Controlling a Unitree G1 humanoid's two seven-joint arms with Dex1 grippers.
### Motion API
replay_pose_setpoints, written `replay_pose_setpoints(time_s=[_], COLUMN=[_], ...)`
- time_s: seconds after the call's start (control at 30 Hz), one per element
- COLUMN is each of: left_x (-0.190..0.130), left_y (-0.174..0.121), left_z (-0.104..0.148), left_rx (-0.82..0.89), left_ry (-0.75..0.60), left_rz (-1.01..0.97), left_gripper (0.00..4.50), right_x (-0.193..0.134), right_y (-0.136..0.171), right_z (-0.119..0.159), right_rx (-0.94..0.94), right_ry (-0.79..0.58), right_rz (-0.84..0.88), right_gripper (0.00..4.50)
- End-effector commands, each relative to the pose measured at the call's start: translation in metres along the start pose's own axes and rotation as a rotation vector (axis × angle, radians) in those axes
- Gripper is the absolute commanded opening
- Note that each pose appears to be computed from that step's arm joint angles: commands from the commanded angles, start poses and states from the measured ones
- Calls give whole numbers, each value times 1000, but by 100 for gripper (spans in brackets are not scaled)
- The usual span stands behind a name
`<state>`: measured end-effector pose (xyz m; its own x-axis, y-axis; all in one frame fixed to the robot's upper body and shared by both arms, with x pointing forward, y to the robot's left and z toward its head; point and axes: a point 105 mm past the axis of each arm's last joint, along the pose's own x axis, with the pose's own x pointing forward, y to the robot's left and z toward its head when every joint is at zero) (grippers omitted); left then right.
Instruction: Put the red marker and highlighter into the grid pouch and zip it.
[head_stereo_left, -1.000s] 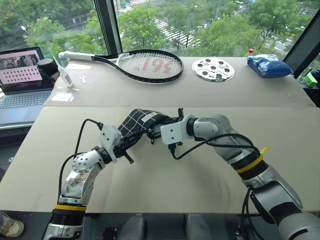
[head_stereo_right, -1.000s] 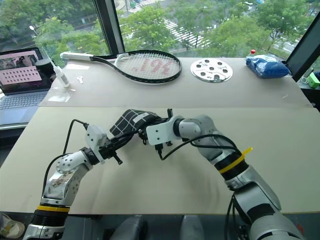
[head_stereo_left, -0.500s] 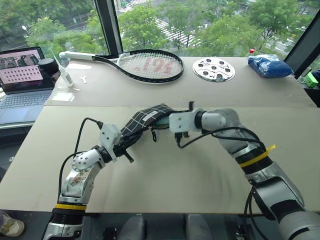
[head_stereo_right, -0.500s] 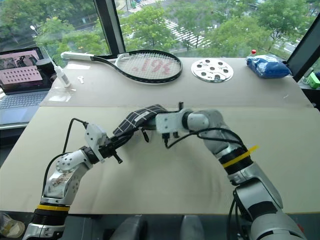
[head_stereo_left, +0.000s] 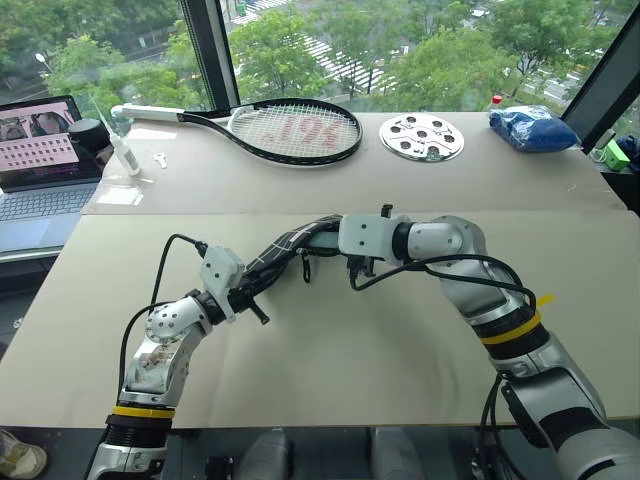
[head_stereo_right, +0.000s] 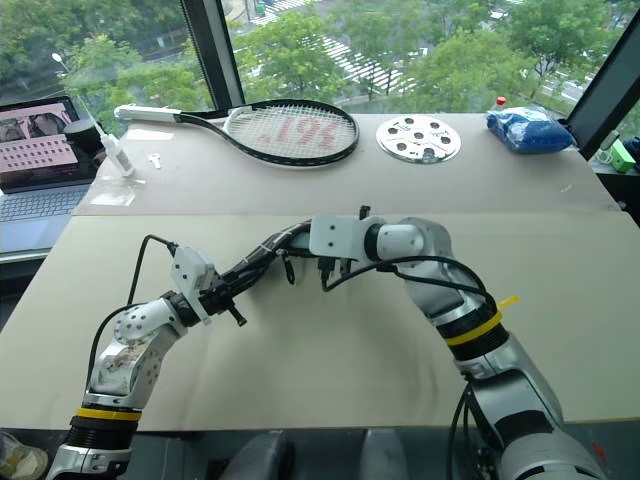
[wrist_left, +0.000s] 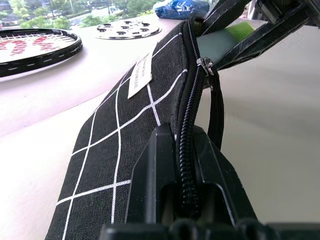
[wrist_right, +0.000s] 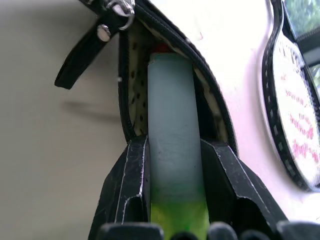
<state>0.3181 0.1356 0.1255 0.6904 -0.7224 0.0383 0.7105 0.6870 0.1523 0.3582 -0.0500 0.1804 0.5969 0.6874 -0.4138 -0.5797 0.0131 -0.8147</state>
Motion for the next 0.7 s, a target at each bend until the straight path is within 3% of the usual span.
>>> replay_pose_setpoints(time_s=[0.03, 0.17, 0.37, 0.7], left_x=[5, 11, 19, 32], left_y=[-2, -4, -1, -5], left_z=[10, 10, 12, 15], left_rx=[27, 22, 24, 17], left_ry=[-43, -54, -65, -83], left_rz=[-13, -29, -45, -106], left_gripper=[0, 0, 0, 0], right_x=[1, 5, 1, 2], right_y=[-6, -7, -9, -6], right_z=[7, 14, 51, 19], right_rx=[-189, -203, -64, -390], right_ry=[-3, -40, -233, -100], right_rz=[-38, -65, -119, -140], right_gripper=[104, 104, 104, 104])
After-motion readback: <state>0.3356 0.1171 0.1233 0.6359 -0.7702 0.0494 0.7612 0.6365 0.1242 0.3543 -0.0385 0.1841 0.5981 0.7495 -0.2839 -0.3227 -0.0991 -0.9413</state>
